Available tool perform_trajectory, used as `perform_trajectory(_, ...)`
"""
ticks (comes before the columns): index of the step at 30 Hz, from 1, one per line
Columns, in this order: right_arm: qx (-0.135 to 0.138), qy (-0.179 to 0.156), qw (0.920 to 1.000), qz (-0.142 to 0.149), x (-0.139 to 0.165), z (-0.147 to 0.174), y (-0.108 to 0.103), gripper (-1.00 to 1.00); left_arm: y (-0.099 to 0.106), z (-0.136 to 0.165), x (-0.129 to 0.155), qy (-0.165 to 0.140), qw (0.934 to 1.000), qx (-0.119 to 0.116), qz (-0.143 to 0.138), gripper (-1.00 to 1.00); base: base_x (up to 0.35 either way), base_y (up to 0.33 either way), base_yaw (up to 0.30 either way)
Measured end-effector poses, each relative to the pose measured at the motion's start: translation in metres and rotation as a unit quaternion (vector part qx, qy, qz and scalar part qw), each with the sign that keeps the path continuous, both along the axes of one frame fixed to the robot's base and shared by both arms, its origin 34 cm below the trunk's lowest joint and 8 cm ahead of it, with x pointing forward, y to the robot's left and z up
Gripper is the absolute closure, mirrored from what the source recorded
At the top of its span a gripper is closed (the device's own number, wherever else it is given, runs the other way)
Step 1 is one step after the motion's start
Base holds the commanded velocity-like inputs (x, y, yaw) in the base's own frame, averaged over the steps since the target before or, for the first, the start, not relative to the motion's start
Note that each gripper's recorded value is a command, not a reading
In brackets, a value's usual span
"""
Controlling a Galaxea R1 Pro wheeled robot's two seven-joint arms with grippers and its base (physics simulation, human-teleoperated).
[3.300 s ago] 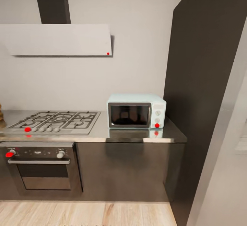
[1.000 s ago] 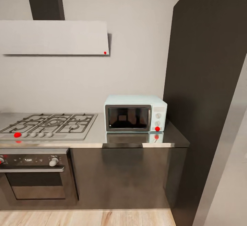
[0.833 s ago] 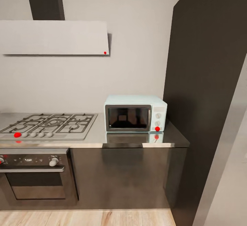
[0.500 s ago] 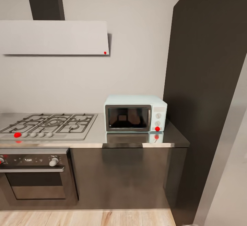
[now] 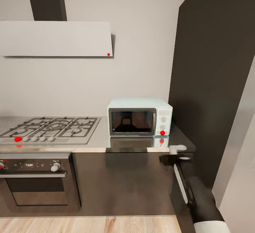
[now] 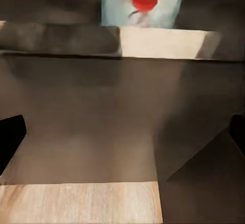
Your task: In the kitchen, take the popcorn bag from the countertop, put it into the microwave, and heat it until the popcorn is cooked so the cooked popcorn ends up inside the bag.
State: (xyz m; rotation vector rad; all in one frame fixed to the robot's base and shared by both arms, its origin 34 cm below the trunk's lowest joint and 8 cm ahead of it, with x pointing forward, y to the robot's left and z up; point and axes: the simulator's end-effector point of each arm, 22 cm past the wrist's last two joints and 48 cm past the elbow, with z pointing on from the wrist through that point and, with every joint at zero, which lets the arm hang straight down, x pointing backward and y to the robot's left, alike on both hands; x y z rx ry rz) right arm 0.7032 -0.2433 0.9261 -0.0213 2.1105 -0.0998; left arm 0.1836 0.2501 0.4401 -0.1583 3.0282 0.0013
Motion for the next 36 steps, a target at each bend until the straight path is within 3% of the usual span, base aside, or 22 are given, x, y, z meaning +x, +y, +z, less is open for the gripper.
perform_trajectory(8, 0.007, -0.088, 0.9961, -0.001, 0.043, 0.122, 0.007, -1.0, 0.0, 0.0, 0.0, 0.0, 1.0, 0.0, 0.0, -1.0, 0.0, 0.0, 0.0)
perform_trajectory(14, 0.005, -0.182, 0.9833, -0.002, 0.05, 0.183, 0.006, -1.0, 0.0, 0.0, 0.0, 0.0, 1.0, 0.0, 0.0, -1.0, 0.0, 0.0, 0.0)
perform_trajectory(20, 0.015, -0.223, 0.9747, 0.009, 0.054, 0.2, 0.025, -1.0, 0.0, 0.0, 0.0, 0.0, 1.0, 0.0, 0.0, -1.0, 0.0, 0.0, 0.0)
perform_trajectory(36, 0.014, -0.214, 0.9768, 0.003, 0.058, 0.188, 0.022, -1.0, 0.0, 0.0, 0.0, 0.0, 1.0, 0.0, 0.001, -1.0, 0.0, 0.067, 0.0)
